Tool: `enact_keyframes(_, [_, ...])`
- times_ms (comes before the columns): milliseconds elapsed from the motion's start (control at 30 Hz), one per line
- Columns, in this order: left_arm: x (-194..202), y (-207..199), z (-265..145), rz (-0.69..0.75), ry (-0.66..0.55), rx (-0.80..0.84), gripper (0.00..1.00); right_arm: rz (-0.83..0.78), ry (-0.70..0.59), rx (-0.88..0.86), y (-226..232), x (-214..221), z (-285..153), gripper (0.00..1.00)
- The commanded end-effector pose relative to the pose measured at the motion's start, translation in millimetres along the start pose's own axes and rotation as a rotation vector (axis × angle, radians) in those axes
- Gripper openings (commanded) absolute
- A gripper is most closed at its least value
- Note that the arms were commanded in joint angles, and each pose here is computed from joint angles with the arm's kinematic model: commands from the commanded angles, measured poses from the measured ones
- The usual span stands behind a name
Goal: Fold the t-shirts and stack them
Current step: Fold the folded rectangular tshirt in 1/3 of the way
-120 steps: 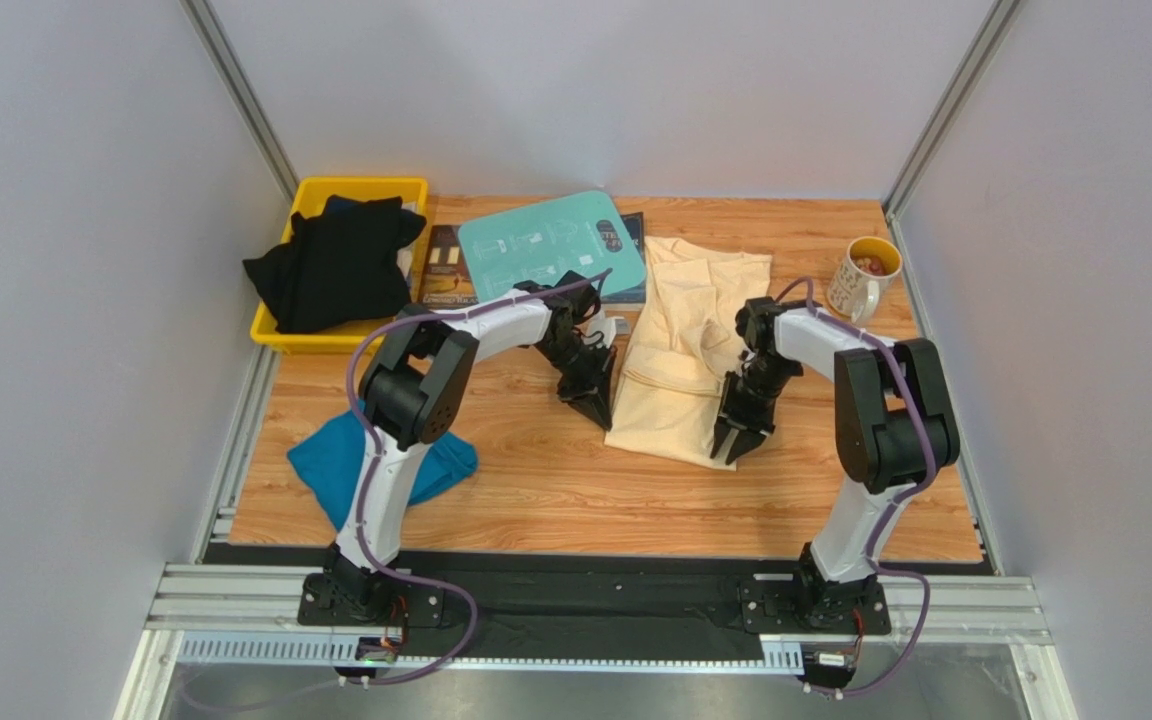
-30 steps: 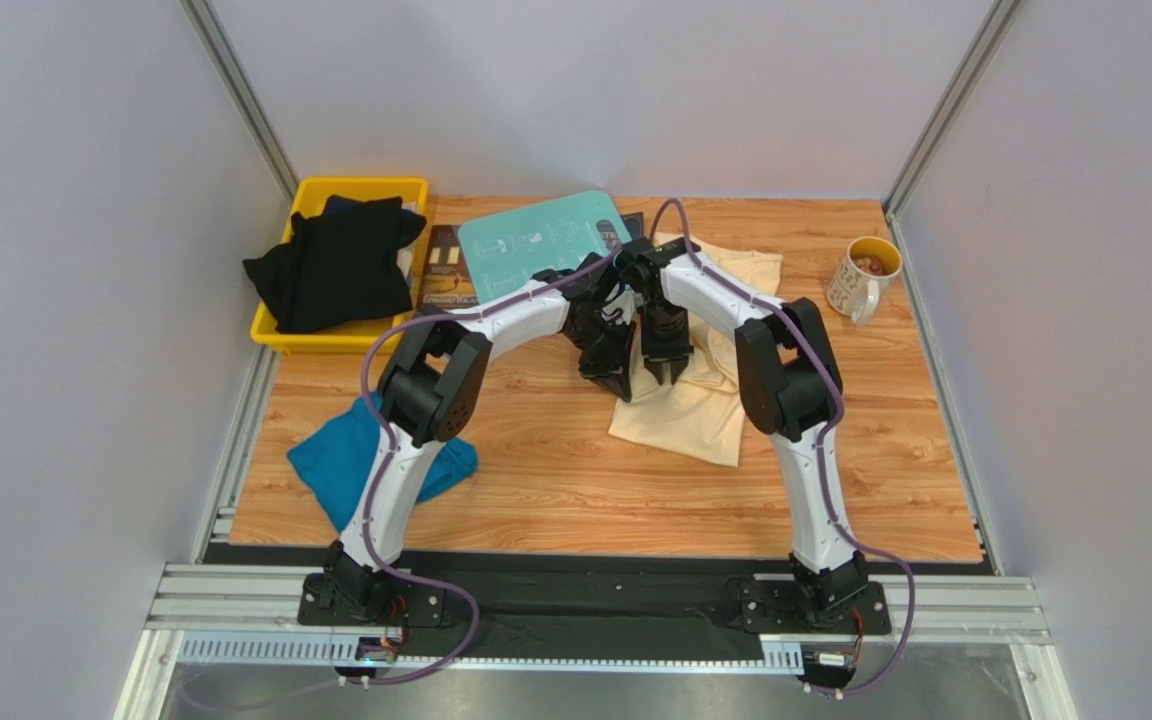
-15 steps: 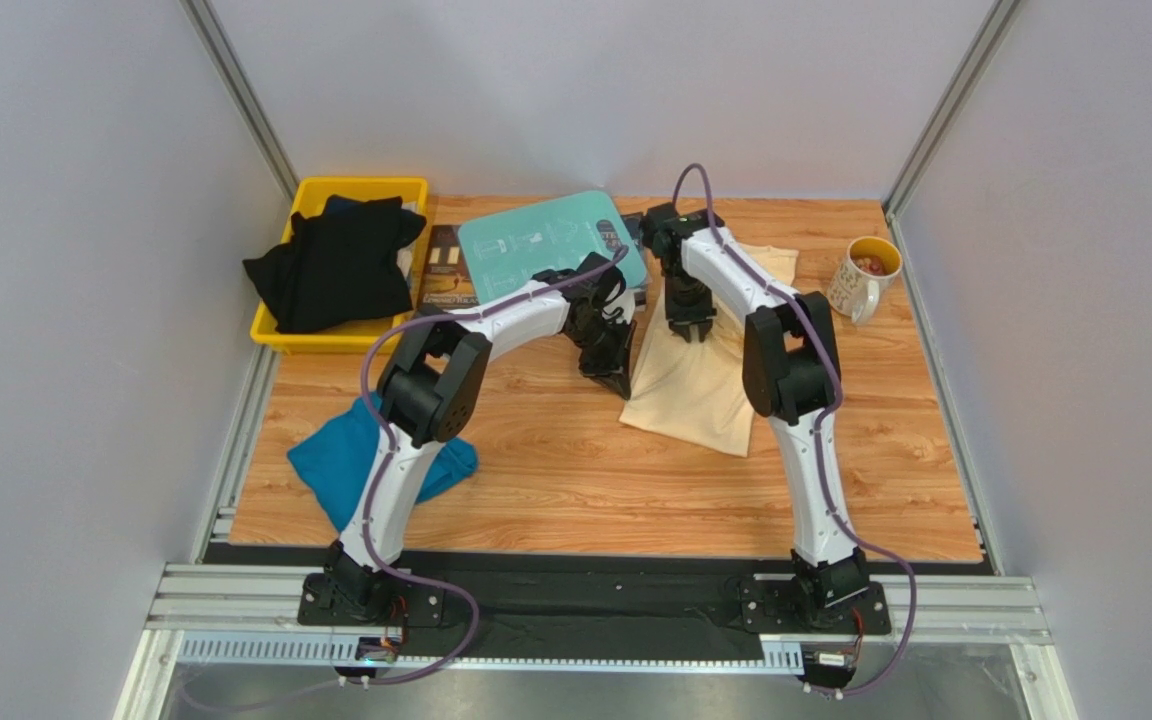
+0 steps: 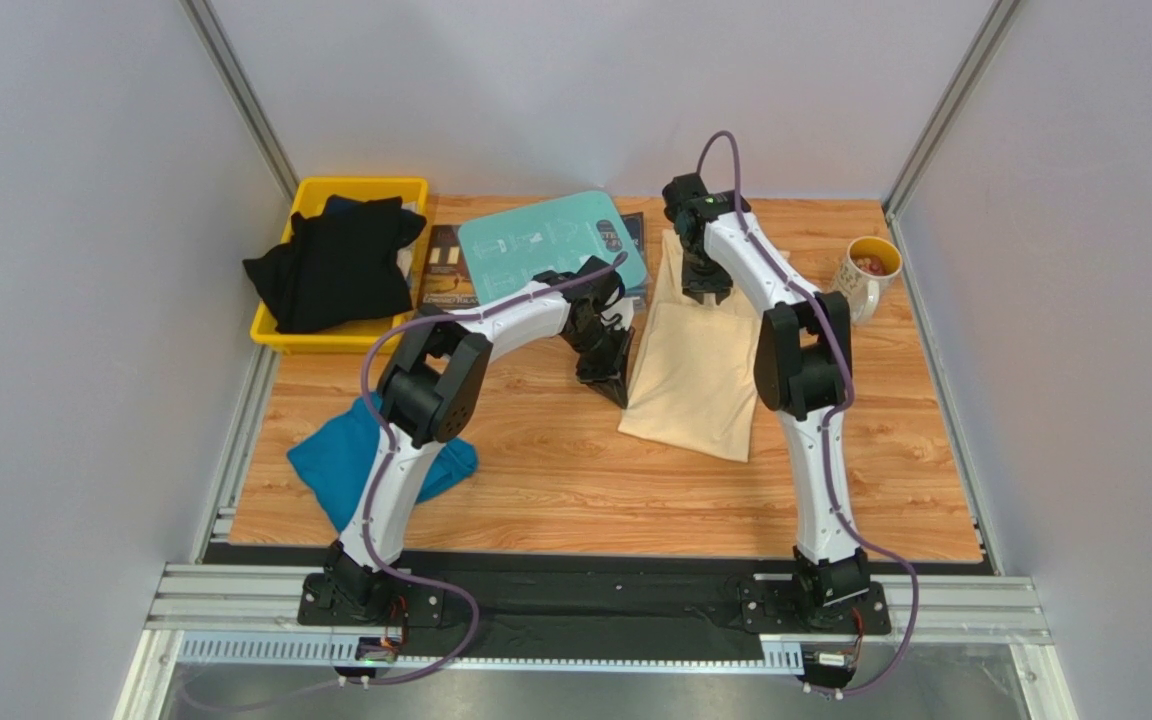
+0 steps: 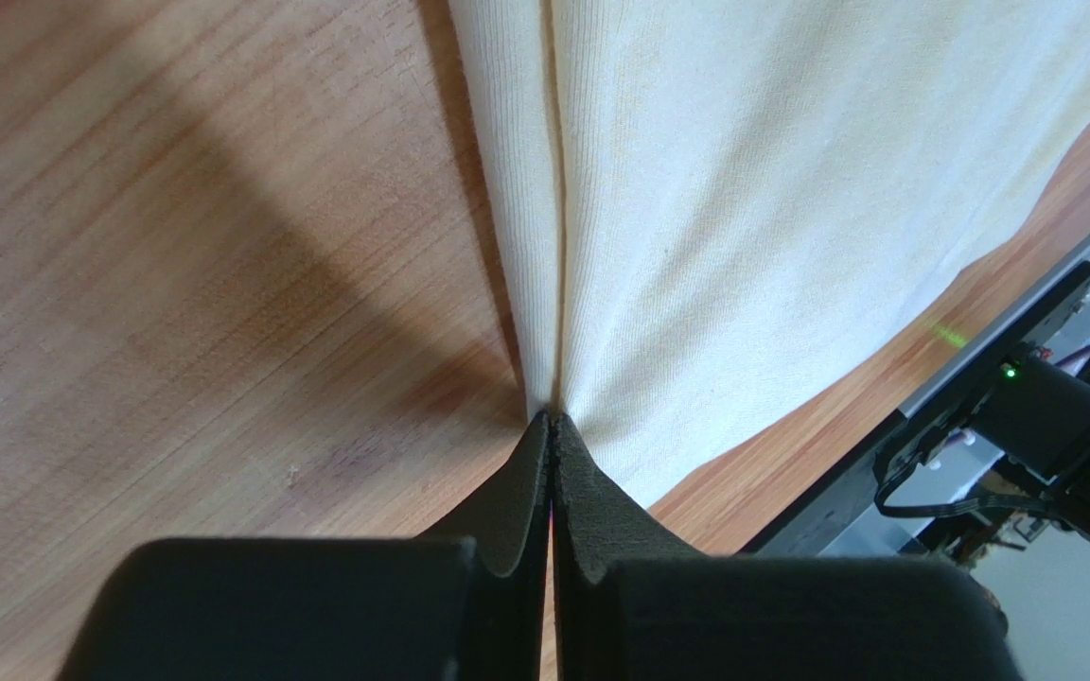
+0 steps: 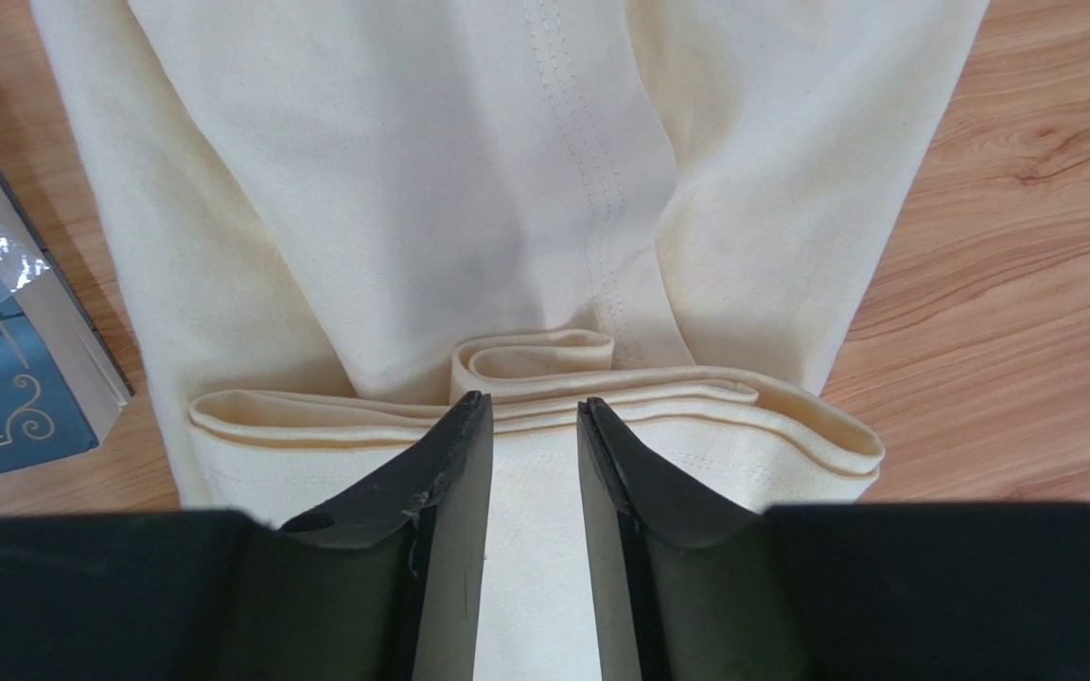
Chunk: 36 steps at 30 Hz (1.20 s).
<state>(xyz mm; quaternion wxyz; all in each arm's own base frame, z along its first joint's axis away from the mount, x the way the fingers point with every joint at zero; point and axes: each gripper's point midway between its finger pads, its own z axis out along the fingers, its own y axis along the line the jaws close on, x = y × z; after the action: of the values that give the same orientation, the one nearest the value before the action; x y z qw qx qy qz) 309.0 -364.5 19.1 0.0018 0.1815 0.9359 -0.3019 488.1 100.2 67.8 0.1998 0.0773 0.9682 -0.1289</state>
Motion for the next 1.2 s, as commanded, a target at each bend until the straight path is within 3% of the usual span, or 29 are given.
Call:
enact_keyframes(0, [16.4,16.2,0.0,0.012,0.055,-0.091,0.0,0.05,-0.109,-0.076,-9.8,-28.9,-39.5,0.36])
enact_keyframes(133, [4.5,15.0,-16.9,0.029,0.006,-0.106,0.22,0.095,-0.067,-0.164,-27.6,-14.1,-57.3,0.4])
enact_keyframes(233, [-3.6,12.0,-32.2,0.045,-0.028,-0.088,0.32,0.135,-0.017,-0.206,-45.2,10.6,-67.1,0.41])
enact_keyframes(633, [1.3,14.5,-50.5,0.048,-0.021,-0.007,0.38,0.163,0.171,-0.456,-36.7,129.4,-96.9,0.52])
enact_keyframes(733, [5.2,12.2,-46.4,0.043,0.0,0.025,0.41,0.176,0.209,-0.461,-40.5,160.3,-94.1,0.53])
enact_keyframes(800, [9.9,10.0,-41.8,0.032,0.025,0.058,0.42,0.177,0.239,-0.441,-46.5,182.5,-89.1,0.64])
enact_keyframes(867, [15.4,11.4,-37.3,0.013,0.047,0.074,0.42,0.177,0.281,-0.422,-50.3,203.0,-83.0,0.64])
enact_keyframes(1167, [14.3,12.2,-28.2,-0.08,0.085,0.203,0.42,0.205,0.306,-0.449,-47.4,229.1,-73.6,0.65])
